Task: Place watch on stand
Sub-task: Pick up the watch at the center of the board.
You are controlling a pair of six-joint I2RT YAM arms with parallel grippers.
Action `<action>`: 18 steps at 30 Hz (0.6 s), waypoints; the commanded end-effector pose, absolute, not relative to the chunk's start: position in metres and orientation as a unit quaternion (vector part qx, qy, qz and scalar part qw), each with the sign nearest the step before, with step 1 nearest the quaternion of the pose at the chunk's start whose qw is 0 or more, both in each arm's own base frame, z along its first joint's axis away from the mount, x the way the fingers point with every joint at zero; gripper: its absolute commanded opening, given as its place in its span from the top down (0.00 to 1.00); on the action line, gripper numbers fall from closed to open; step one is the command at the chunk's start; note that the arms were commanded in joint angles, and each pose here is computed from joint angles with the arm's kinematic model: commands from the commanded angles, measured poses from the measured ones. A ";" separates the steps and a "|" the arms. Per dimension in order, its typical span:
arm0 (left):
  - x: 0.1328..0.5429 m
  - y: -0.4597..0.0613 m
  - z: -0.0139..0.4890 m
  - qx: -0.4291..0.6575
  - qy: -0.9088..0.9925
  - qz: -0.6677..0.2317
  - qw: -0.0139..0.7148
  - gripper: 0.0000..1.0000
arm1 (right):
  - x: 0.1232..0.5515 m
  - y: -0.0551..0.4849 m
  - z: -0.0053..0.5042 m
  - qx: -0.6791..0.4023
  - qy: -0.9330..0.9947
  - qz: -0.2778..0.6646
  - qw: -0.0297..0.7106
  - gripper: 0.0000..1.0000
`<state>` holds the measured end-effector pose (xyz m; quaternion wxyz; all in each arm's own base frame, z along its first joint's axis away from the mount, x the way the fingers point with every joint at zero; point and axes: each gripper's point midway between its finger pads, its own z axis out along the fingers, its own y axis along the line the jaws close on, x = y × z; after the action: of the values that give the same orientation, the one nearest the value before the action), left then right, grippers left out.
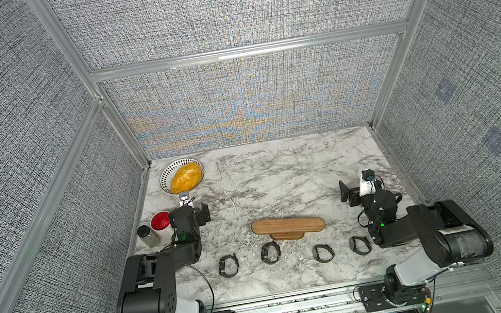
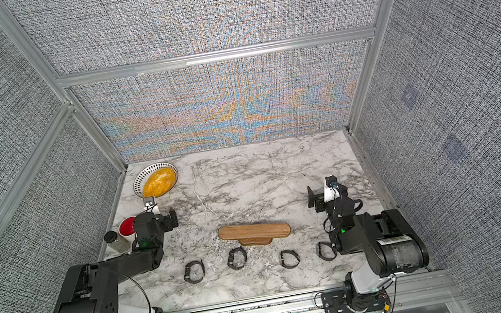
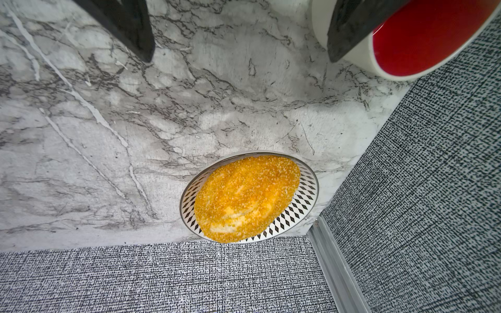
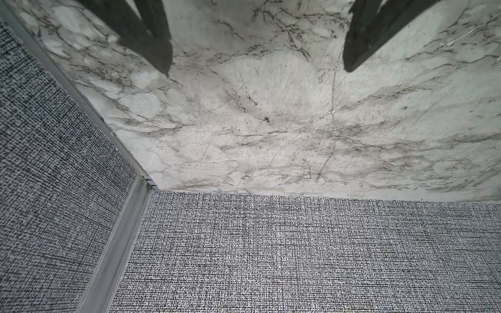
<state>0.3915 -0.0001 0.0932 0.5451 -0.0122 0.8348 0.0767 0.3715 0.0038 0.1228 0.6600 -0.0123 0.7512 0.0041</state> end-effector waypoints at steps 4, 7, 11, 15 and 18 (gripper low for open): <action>0.394 0.000 0.097 -0.014 0.832 0.076 0.549 0.01 | 0.373 0.002 0.125 -0.006 0.748 0.002 0.663 0.02; 0.394 0.000 0.096 -0.013 0.833 0.076 0.548 0.01 | 0.373 0.002 0.126 -0.006 0.748 0.002 0.664 0.02; 0.396 0.005 0.109 -0.035 0.821 0.086 0.563 0.01 | 0.375 -0.025 0.137 0.067 0.748 -0.049 0.658 0.02; 0.392 0.014 0.152 -0.049 0.840 0.113 0.528 0.01 | 0.390 -0.060 0.171 0.188 0.771 -0.090 0.602 0.02; 0.383 0.012 0.180 -0.061 0.832 0.093 0.543 0.01 | 0.395 -0.065 0.168 0.274 0.799 -0.016 0.535 0.02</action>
<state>0.4015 0.0071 0.2032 0.6024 -0.0528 0.7917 0.0869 0.4135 -0.0515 0.2302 0.6691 0.1750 0.7216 -0.0323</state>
